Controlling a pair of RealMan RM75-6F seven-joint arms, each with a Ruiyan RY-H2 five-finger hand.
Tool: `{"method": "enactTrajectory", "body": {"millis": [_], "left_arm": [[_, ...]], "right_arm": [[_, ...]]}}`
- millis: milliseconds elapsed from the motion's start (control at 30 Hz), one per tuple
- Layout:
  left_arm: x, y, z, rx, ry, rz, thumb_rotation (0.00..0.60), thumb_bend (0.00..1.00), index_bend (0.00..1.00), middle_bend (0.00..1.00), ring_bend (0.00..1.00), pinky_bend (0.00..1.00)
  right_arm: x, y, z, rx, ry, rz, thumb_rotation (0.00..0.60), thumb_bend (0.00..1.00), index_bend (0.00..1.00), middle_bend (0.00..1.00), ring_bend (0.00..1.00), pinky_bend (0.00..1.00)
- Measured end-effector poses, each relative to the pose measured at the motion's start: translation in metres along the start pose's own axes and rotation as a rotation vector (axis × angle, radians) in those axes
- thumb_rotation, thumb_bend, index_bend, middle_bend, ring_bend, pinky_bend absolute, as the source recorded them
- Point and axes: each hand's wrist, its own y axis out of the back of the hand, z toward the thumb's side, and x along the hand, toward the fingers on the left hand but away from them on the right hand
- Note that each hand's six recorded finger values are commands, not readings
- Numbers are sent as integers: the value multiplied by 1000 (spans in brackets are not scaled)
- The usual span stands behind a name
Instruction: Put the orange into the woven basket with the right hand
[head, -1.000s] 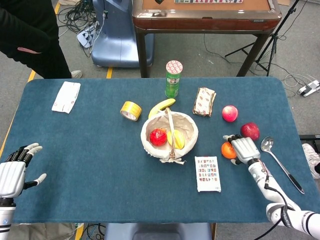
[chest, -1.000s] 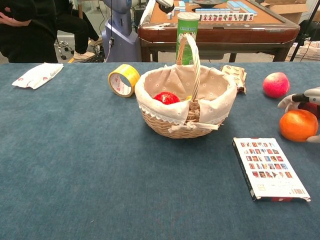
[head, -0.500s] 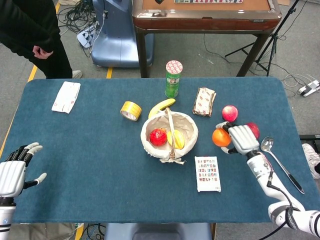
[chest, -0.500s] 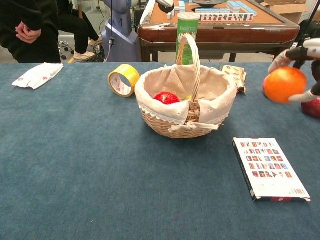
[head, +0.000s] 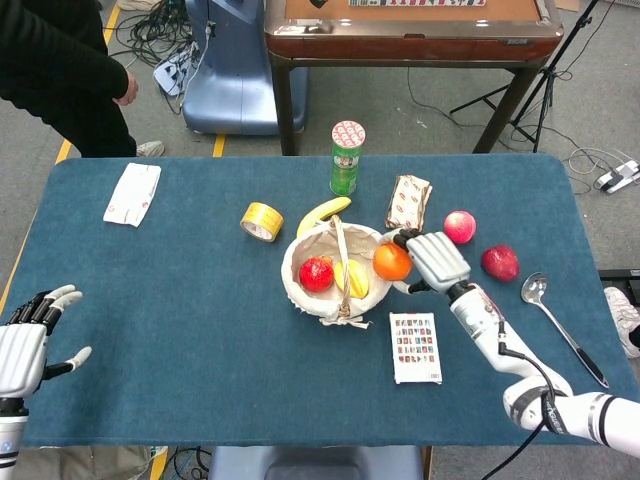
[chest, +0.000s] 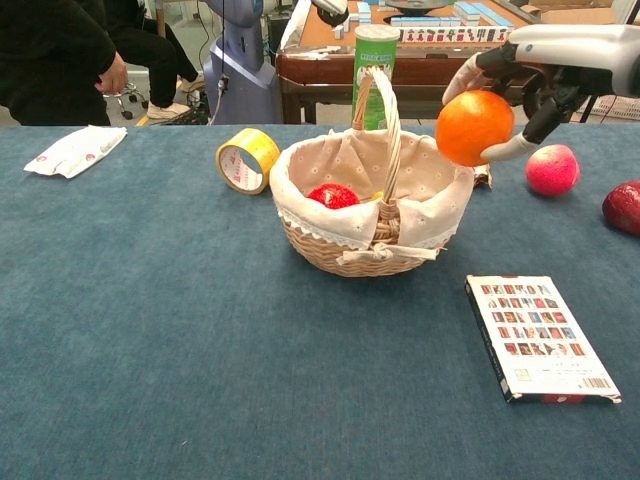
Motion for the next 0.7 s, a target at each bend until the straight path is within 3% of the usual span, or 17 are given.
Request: {"method": "enactTrajectory", "body": {"millis": [133, 333, 700], "left_arm": [[-2, 2, -2, -3, 3, -1, 600, 171, 278, 195, 172, 229], [-1, 1, 0, -2, -3, -6, 600, 171, 279, 195, 172, 226], [3, 1, -1, -1, -5, -5, 600, 171, 278, 195, 173, 226]], "right_arm": [[-6, -6, 7, -22, 2, 40, 600, 320, 143, 186, 173, 499], [-9, -9, 8, -36, 3, 65, 600, 319, 99, 161, 130, 451], [19, 9, -19, -7, -47, -13, 600, 320, 98, 173, 132, 442]]}}
